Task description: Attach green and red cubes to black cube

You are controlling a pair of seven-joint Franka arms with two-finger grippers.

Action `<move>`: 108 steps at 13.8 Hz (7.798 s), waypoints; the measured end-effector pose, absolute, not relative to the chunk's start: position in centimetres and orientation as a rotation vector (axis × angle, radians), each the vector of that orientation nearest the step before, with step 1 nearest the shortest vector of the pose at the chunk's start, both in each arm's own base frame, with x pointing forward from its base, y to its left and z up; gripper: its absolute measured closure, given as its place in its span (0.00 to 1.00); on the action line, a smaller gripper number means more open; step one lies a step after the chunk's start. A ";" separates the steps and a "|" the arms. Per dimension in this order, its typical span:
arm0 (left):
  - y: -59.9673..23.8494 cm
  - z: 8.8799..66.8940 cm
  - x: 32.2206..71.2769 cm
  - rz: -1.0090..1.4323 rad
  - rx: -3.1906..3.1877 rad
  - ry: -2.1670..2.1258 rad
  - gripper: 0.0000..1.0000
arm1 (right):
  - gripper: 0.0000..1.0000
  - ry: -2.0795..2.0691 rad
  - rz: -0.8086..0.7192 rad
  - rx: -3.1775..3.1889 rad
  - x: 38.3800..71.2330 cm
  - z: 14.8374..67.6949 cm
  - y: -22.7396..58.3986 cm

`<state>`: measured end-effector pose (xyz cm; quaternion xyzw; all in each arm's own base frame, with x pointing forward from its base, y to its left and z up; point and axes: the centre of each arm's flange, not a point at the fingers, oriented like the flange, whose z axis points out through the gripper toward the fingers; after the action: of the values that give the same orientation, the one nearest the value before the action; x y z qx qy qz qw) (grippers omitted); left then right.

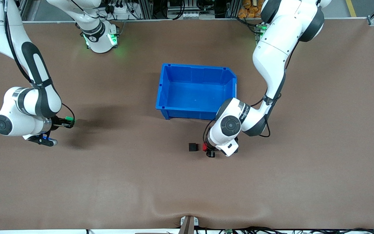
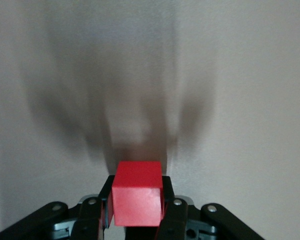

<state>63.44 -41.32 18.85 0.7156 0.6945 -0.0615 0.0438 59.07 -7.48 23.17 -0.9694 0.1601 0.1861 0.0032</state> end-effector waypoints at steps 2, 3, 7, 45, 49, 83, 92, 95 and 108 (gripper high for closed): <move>-42.1 18.8 62.9 -0.192 2.200 2.112 0.61 | 0.60 0.560 0.584 -3.005 60.0 24.5 -6.1; -42.4 18.8 62.7 -0.194 2.205 2.107 0.61 | 0.60 0.585 0.572 -2.993 60.4 25.0 -5.6; -43.4 18.7 62.2 -0.186 2.200 2.083 0.61 | 0.60 0.701 0.530 -2.975 61.6 26.3 -4.4; -22.7 46.1 71.0 0.229 2.622 1.346 0.00 | 0.60 1.997 0.464 -2.139 68.4 30.6 22.1; -19.0 48.4 69.6 0.118 2.796 1.109 0.00 | 0.60 2.070 0.409 -2.042 68.1 29.0 25.9; -9.7 61.5 53.1 -0.071 3.213 -0.176 0.00 | 0.60 2.178 0.332 -1.816 64.1 18.4 43.4; -6.6 61.9 54.2 -0.040 3.188 -0.167 0.00 | 0.00 2.170 0.294 -1.776 66.0 19.8 42.0; -6.7 61.5 54.7 -0.044 3.186 -0.171 0.00 | 0.00 2.174 0.289 -1.749 67.1 20.9 40.8; -6.4 62.2 54.2 -0.065 3.187 -0.174 0.00 | 0.00 2.229 0.185 -1.784 71.2 28.6 32.5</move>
<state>54.18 -6.42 62.24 0.9980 -0.0545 -0.0203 -0.0254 71.23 32.45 28.61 -0.6174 0.7715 0.0639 0.1396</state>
